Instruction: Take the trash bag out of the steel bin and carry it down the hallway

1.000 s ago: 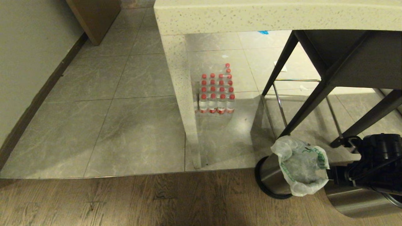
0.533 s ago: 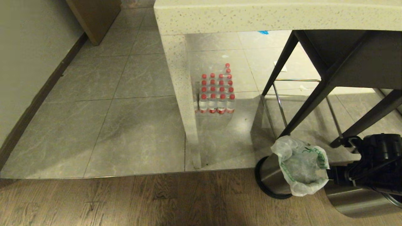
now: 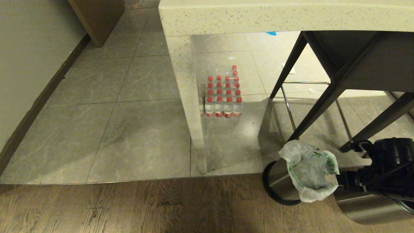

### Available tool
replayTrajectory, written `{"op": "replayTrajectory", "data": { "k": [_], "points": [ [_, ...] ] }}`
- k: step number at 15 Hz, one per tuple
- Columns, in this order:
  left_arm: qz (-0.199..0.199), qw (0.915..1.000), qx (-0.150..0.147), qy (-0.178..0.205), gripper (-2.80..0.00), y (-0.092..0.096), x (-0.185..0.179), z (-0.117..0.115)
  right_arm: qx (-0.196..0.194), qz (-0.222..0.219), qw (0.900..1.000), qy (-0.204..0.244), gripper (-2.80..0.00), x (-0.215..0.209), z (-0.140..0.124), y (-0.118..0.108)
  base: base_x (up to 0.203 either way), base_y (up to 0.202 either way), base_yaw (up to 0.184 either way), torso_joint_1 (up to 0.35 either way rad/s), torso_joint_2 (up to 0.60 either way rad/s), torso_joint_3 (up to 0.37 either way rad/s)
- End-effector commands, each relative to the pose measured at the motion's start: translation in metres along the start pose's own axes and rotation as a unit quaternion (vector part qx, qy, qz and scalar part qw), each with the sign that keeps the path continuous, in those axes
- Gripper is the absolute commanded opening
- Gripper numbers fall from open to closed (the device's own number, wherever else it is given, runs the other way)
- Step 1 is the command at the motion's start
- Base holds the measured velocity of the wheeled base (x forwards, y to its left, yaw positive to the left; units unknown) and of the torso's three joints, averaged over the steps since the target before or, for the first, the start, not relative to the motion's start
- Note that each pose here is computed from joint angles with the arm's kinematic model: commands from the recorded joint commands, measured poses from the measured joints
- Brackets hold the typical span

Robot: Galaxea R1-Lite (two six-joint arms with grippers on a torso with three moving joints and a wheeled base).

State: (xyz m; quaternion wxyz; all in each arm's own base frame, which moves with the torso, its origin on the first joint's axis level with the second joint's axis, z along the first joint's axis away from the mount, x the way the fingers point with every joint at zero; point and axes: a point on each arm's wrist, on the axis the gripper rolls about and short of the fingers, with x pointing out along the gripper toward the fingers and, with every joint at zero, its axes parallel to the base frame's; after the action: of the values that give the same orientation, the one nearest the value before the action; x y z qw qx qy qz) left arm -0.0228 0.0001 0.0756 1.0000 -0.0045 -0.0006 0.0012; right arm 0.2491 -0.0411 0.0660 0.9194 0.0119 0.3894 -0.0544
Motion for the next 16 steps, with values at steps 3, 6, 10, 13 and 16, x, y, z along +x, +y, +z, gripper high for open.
{"op": "replayTrajectory", "data": {
  "k": [3, 6, 10, 13, 16],
  "points": [
    [0.0, 1.0, 0.0, 0.0, -2.8, 0.0, 0.0, -0.0004, 0.001, 0.052, 0.933, -0.355, 0.0, -0.2034, -0.1921, 0.01, 0.0, 0.0, 0.0, 0.0, 0.0, 0.0],
    [0.0, 1.0, 0.0, -0.001, -2.8, 0.0, -0.0001, 0.0, 0.001, 0.052, 0.933, -0.355, 0.0, -0.2034, -0.1921, 0.01, 0.0, 0.0, 0.0, 0.0, 0.0, 0.0],
    [0.0, 1.0, 0.0, 0.0, -2.8, 0.0, 0.0, -0.0002, 0.001, 0.052, 0.933, -0.355, 0.0, -0.2034, -0.1921, 0.01, 0.0, 0.0, 0.0, 0.0, 0.0, 0.0],
    [0.0, 1.0, 0.0, 0.0, -2.8, 0.0, 0.0, -0.0004, 0.001, 0.052, 0.933, -0.355, 0.0, -0.2034, -0.1921, 0.01, 0.0, 0.0, 0.0, 0.0, 0.0, 0.0],
    [0.0, 1.0, 0.0, -0.001, -2.8, 0.0, -0.0001, 0.0, 0.001, 0.052, 0.933, -0.355, 0.0, -0.2034, -0.1921, 0.01, 0.0, 0.0, 0.0, 0.0, 0.0, 0.0]
  ]
}}
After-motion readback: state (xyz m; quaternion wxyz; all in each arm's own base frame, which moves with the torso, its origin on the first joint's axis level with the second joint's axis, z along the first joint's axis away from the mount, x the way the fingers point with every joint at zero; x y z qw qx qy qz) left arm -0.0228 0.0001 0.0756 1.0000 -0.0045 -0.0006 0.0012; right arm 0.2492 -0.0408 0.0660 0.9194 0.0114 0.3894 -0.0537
